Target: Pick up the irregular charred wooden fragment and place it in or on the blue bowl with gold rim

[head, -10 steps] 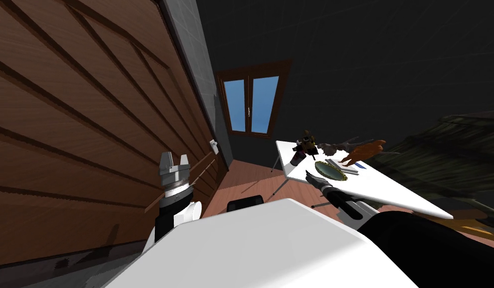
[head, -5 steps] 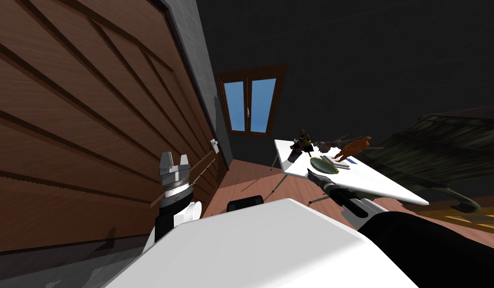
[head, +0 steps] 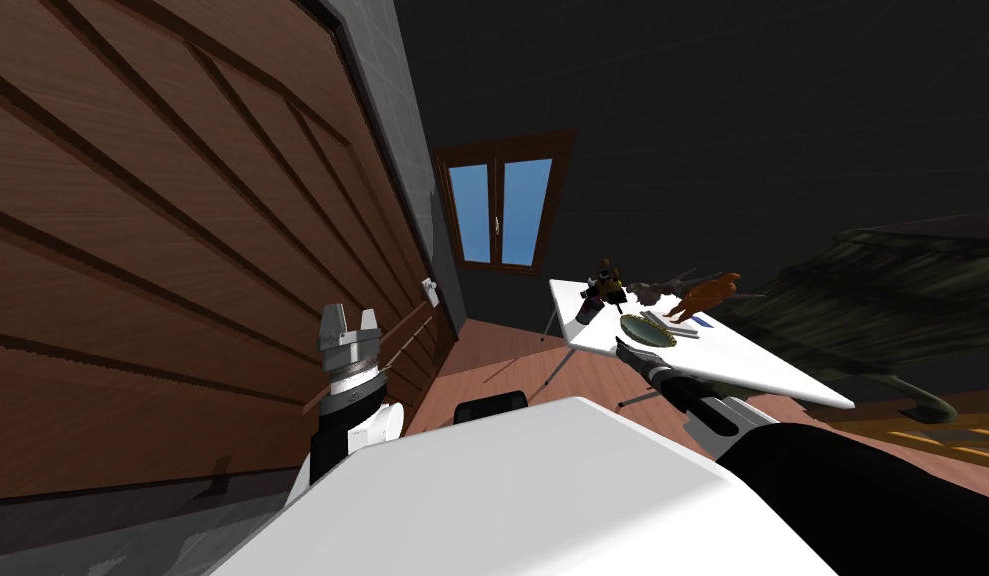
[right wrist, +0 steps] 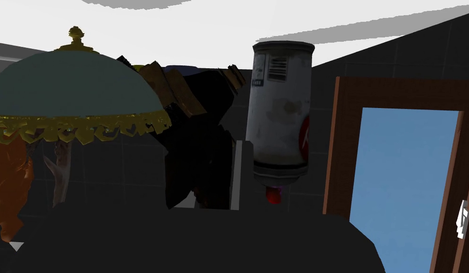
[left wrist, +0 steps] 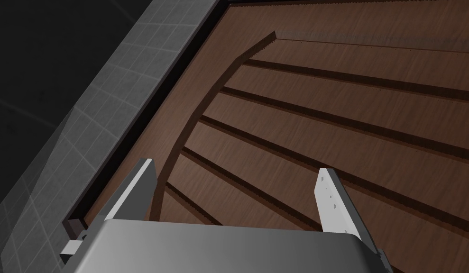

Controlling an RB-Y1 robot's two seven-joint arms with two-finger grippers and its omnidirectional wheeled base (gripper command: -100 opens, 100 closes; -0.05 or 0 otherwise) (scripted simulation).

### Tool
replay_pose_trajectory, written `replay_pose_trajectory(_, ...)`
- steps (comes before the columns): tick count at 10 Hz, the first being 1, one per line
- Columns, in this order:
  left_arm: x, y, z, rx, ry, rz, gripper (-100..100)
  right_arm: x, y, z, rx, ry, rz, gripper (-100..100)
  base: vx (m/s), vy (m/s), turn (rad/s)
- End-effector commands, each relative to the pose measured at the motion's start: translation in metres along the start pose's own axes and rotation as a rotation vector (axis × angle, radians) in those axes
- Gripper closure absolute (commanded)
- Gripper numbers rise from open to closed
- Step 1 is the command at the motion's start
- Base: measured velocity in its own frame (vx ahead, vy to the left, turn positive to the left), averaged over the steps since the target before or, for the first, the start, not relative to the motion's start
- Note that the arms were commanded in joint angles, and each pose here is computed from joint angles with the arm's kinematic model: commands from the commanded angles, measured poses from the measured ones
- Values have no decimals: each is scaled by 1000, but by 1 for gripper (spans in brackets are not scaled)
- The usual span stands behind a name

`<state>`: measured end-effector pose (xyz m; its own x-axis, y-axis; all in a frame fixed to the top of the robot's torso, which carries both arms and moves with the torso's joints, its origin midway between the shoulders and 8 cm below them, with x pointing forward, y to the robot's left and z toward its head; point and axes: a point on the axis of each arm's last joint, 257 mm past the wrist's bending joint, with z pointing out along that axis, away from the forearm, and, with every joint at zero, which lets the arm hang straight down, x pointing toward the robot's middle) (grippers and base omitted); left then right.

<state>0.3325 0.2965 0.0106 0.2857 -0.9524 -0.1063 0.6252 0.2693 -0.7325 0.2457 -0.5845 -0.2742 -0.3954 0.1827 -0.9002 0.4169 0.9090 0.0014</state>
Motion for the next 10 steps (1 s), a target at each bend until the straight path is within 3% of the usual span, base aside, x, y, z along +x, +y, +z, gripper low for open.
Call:
replay_pose_trajectory(1,0,0,0,0,0,0,0,0,0,0,0,0,0,100,0,0,0)
replay_pose_trajectory(3,0,0,0,0,0,0,0,0,0,0,0,0,0,100,0,0,0)
replay_pose_trajectory(4,0,0,0,0,0,0,0,-26,-3,6,1,-39,-32,100,-21,-17,-62)
replay_pose_trajectory(6,0,0,0,0,0,0,0,-46,-4,10,2,-68,-55,100,-26,-5,-33)
replay_pose_trajectory(9,0,0,0,0,0,0,0,-46,-4,10,2,-68,-55,100,-24,-1,0)
replay_pose_trajectory(10,0,0,0,0,0,0,0,-57,-5,12,2,-85,-67,100,-15,-2,-12)
